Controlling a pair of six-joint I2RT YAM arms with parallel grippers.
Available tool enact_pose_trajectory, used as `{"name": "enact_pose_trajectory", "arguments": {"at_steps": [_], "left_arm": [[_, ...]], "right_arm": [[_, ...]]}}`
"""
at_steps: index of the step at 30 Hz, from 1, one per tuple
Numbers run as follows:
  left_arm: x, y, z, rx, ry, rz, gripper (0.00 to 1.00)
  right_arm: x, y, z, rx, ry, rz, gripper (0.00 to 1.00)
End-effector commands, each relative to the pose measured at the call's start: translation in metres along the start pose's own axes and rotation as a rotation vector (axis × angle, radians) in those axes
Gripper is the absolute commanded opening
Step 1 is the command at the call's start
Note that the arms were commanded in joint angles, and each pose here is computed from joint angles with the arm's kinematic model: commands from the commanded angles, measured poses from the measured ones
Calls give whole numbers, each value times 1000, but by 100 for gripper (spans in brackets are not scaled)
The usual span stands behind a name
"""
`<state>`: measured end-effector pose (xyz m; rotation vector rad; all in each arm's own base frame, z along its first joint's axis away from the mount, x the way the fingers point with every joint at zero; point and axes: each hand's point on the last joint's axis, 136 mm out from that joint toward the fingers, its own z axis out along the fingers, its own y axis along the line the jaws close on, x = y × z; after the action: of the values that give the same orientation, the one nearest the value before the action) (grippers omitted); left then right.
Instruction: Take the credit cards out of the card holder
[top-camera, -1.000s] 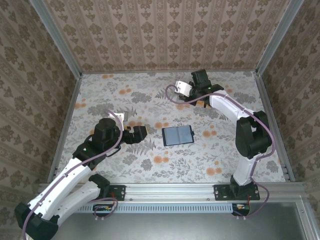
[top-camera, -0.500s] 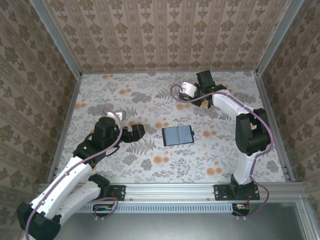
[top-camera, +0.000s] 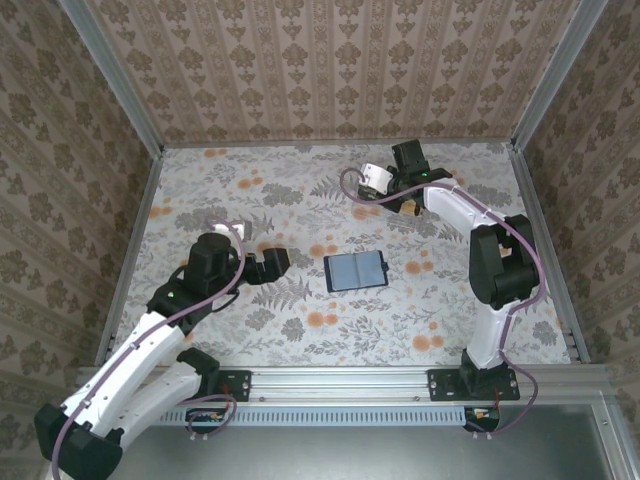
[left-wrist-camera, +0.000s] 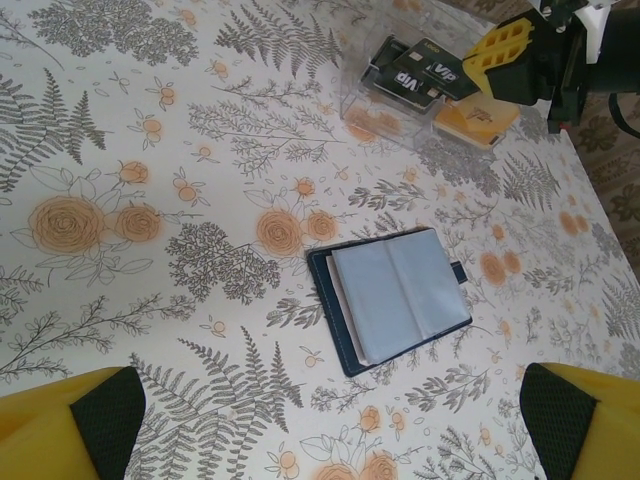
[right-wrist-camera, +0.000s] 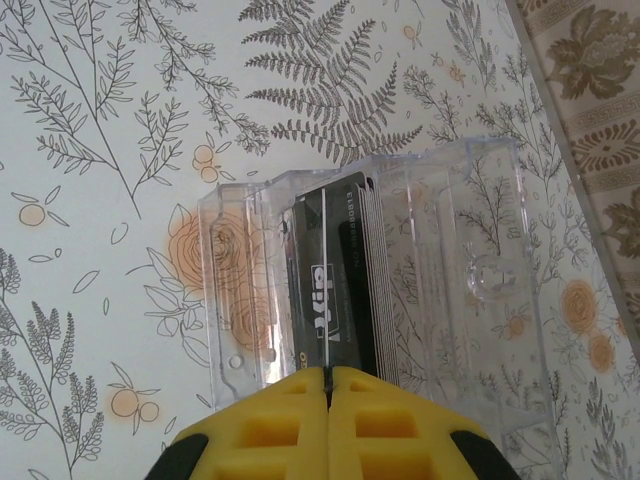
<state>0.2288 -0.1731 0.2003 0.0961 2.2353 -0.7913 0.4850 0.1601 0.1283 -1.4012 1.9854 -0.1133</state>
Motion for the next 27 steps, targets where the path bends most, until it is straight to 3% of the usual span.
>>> {"name": "enact_pose_trajectory", "arguments": {"at_steps": [1,27], "left_arm": [[1,2,1,0,7,12,100],[2,7,6,-11,25,-1,100]], "right_arm": [[-11,1,5,-25,-30,-7,0],[1,1,30,-23,13,-10,2]]}}
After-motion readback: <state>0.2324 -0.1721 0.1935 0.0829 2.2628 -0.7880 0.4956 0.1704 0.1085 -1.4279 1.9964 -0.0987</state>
